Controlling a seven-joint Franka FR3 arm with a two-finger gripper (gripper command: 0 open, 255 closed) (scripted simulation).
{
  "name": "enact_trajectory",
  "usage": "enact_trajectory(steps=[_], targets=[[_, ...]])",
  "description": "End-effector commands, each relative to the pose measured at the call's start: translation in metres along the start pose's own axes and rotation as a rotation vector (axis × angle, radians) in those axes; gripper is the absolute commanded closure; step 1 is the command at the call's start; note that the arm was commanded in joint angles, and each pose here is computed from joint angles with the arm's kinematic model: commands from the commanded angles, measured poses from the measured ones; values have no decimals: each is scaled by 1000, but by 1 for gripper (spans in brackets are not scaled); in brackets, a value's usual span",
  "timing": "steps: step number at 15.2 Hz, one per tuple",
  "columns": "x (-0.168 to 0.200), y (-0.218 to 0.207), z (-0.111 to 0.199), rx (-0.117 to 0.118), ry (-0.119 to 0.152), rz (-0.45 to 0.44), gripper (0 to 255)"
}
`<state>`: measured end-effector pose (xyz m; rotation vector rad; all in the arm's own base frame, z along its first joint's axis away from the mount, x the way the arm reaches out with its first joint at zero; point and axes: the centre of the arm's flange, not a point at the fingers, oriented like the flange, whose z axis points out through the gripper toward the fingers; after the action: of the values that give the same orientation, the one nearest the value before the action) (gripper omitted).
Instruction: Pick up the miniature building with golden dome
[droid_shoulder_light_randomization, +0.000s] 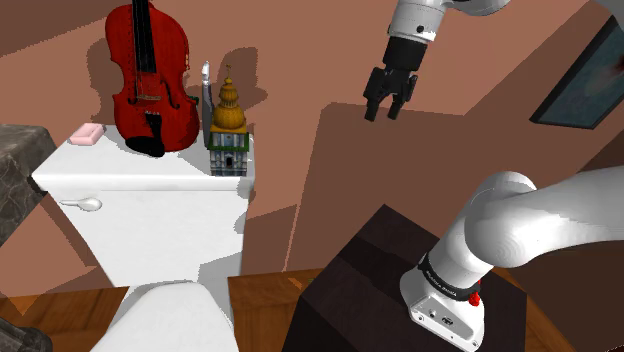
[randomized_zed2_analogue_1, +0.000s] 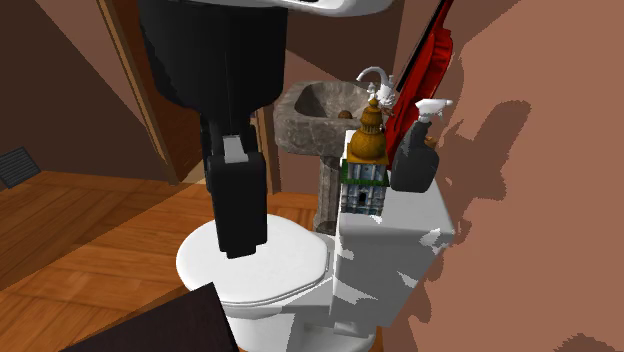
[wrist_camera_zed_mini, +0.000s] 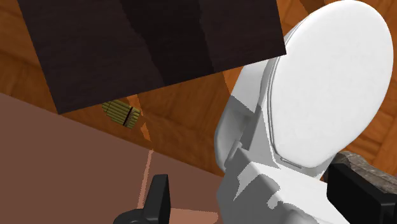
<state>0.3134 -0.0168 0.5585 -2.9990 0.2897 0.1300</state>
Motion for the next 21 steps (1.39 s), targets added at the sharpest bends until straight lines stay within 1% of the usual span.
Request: enact_trajectory(steps=[1,11,21], targets=[[0,0,0,0,0,0,0],[64,-111,-13,-62,146,196,0],[147,-208,-30,-124,292,392,0]])
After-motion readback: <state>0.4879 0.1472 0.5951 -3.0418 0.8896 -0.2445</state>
